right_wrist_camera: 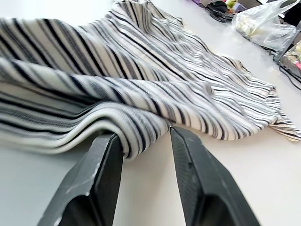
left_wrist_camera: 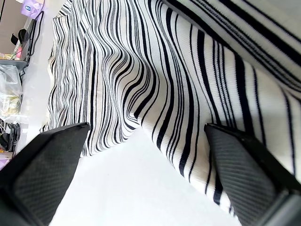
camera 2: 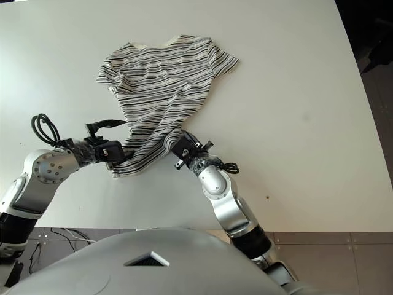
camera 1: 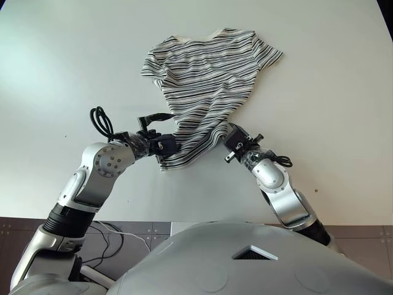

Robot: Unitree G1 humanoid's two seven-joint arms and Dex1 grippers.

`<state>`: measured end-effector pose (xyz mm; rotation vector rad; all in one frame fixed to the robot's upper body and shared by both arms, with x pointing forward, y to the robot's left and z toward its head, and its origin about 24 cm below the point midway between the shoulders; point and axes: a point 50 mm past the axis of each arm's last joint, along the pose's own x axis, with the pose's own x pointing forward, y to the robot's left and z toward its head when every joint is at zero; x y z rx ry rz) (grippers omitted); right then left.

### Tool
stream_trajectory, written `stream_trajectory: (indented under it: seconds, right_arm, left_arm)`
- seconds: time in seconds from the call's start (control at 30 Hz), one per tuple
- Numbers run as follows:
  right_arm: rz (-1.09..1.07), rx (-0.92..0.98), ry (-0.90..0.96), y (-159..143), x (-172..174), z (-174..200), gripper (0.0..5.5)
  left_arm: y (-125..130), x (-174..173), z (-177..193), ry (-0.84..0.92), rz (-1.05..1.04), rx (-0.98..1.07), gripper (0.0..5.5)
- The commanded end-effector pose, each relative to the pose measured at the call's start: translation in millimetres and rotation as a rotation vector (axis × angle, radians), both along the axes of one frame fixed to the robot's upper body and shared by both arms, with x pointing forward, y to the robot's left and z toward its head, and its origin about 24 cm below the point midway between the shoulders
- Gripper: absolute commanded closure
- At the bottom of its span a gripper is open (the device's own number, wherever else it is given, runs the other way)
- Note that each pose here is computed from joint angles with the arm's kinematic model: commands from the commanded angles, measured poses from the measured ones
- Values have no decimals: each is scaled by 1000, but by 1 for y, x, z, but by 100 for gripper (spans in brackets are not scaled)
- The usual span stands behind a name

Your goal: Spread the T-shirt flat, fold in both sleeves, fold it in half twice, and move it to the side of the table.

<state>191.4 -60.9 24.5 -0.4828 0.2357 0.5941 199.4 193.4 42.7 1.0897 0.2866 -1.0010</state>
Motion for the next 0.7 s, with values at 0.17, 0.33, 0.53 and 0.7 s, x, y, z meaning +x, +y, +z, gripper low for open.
stream_trajectory:
  seconds: [0.17,0.33,0.53,0.7]
  right_arm:
    - [-234,53,131,16,29,-20,378]
    - [-690,213,161,-19,40,-19,378]
    - [-953,271,-167,-77,0,41,378]
    - [-784,122,-350,-98,-19,79,378]
  left_arm:
    - [23,-38,-28,274,22,119,96]
    - [37,-51,-30,333,-1,177,96]
    - [40,-60,-33,327,42,173,96]
    - [51,-62,-29,294,78,164,96]
